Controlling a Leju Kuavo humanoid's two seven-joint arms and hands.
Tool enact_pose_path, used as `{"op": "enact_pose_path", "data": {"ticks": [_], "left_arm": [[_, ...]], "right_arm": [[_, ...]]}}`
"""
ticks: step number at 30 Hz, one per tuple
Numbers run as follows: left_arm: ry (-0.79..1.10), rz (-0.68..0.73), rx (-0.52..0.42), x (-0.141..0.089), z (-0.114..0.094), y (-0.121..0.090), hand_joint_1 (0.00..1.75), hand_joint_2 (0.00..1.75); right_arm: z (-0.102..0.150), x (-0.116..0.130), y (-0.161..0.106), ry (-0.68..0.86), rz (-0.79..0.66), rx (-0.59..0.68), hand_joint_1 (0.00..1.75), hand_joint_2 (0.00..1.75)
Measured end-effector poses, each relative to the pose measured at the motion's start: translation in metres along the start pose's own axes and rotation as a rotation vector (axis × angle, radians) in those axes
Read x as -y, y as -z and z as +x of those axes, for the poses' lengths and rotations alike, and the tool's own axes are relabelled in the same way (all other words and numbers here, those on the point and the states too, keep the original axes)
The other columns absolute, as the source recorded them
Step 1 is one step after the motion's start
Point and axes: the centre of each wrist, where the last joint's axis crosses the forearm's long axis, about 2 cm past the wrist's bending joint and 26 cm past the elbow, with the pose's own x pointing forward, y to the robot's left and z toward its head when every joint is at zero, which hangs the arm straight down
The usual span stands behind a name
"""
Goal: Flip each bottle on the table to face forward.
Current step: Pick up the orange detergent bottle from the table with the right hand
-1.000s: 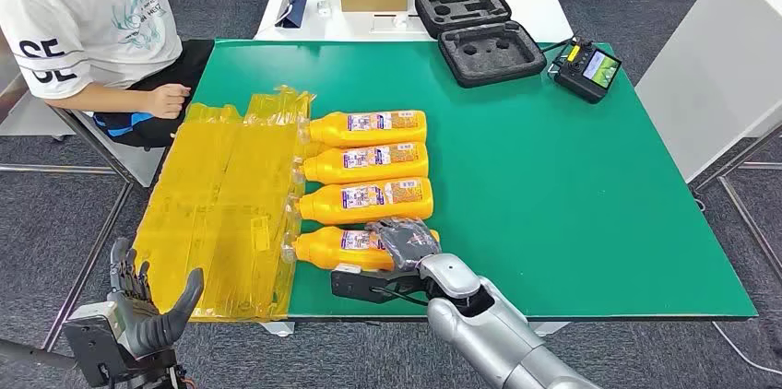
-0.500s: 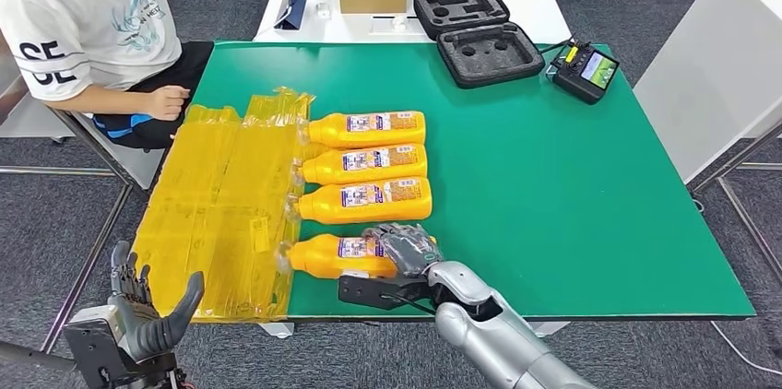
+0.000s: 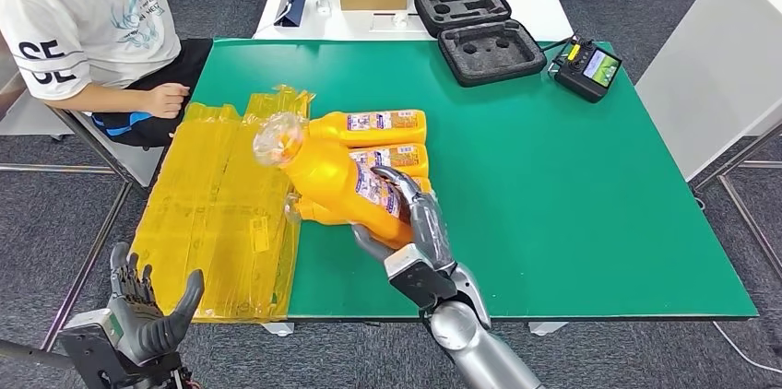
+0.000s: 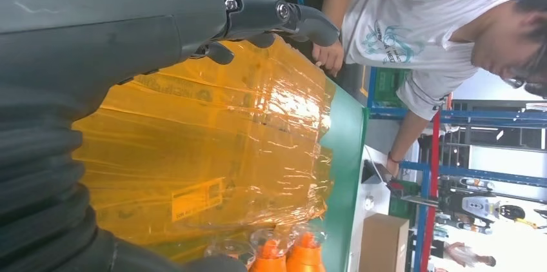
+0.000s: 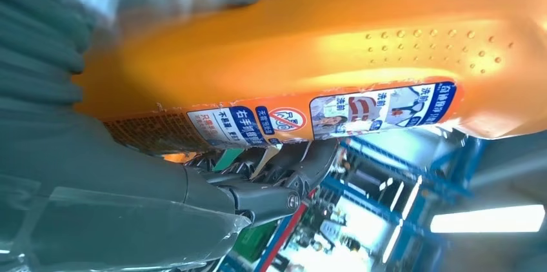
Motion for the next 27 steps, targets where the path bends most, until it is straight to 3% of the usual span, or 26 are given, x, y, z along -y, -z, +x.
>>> {"op": "enact_pose_path", "data": {"ticks": [5,14,27], "left_arm": [[-0.079,-0.05,-0.026,0.007,0.0,-0.002,0.0,1.75],[-0.226,-0.21,-0.053,0.036,0.005,-0.009,0.0,1.75],[-0.359,-0.546,-0.014,0.089,0.018,-0.012,0.0,1.75]], "right_arm": [[0.001,-0.001,-0.006,0.014,-0.047,-0.016,1.75,1.75],[-0.003,-0.013,-0.017,0.046,0.001,-0.069,1.75,1.75],[-0.019,-0.055,-0.049,0.189,0.212,-0.258,1.75,1.75]]}}
